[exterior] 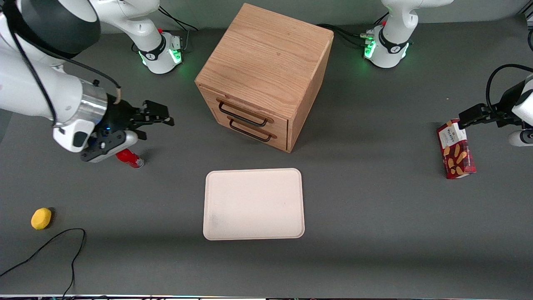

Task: Open upper drawer
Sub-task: 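Move the right gripper toward the upper drawer's black handle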

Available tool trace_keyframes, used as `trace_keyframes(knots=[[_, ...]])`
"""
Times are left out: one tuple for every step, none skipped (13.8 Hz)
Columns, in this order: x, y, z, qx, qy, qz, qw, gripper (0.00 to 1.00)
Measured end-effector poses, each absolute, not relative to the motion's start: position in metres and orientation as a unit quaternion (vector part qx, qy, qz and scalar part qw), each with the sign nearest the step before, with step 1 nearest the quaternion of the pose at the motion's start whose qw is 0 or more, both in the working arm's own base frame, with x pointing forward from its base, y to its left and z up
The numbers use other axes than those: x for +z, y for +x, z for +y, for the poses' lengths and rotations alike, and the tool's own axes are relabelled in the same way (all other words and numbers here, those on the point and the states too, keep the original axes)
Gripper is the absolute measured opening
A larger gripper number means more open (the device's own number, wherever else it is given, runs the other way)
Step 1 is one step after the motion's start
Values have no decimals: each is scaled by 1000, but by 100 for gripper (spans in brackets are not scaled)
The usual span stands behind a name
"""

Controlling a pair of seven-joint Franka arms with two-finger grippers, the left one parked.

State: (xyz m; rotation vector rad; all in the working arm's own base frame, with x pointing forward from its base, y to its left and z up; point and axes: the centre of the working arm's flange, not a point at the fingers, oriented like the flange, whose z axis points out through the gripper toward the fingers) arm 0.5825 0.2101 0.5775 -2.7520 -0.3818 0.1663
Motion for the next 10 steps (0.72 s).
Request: trace_keyframes(knots=[[573,579,227,65,-970,-149,181,100],[566,574,244,74,-966,-163,185,100],[558,571,260,82,-963,-176,186,100],[549,569,273,90,-960,-191,186,100],[537,569,282,97,-954,-213,186,100],[524,571,287,103,-948,-238,188,100],[501,577,289,112,-937,-270,191,100],[491,580,291,116,-932,-286,193,100],[484,580,294,118,-924,-307,195,100],[479,578,300,119,-916,-329,197,100]])
